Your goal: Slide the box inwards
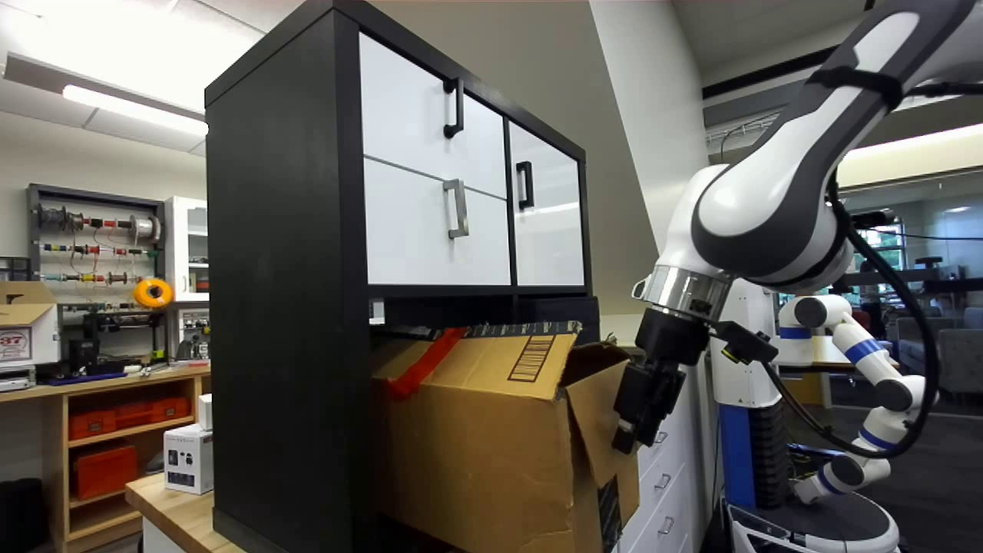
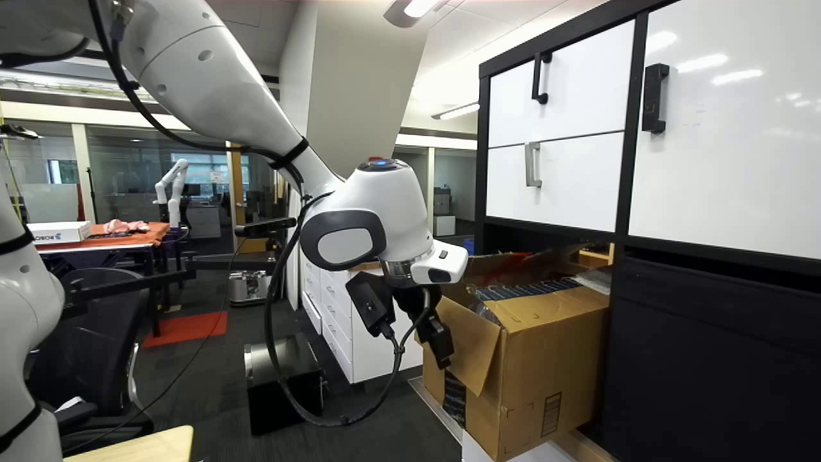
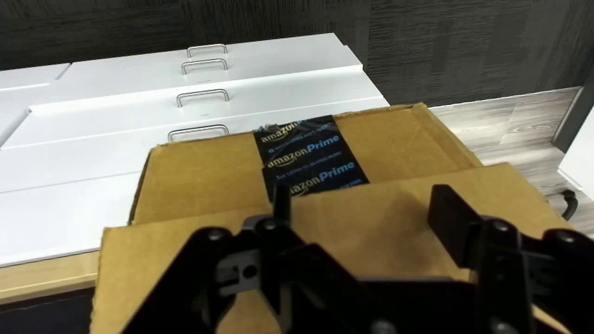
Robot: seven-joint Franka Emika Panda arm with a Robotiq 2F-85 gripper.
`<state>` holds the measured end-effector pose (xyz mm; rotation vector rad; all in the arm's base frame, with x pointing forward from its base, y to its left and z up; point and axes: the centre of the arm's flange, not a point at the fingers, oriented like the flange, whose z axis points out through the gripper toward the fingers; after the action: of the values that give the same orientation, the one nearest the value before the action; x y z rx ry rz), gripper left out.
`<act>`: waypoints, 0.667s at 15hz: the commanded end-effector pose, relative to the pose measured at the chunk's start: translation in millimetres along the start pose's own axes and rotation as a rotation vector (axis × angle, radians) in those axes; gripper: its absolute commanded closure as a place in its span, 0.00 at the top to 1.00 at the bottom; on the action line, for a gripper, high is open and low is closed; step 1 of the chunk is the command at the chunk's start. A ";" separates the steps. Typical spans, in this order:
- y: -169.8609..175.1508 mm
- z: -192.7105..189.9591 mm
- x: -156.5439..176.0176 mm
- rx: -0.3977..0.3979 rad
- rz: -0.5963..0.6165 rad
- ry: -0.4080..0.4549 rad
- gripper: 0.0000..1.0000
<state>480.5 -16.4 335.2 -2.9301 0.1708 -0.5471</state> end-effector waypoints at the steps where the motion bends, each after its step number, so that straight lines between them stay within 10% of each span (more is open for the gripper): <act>1: 11.5 16.9 9.0 0.043 -0.023 0.049 0.46; 10: 14.1 25.9 46.0 0.086 -0.085 0.159 0.01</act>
<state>498.2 -29.7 329.2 -2.8438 0.0752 -0.6877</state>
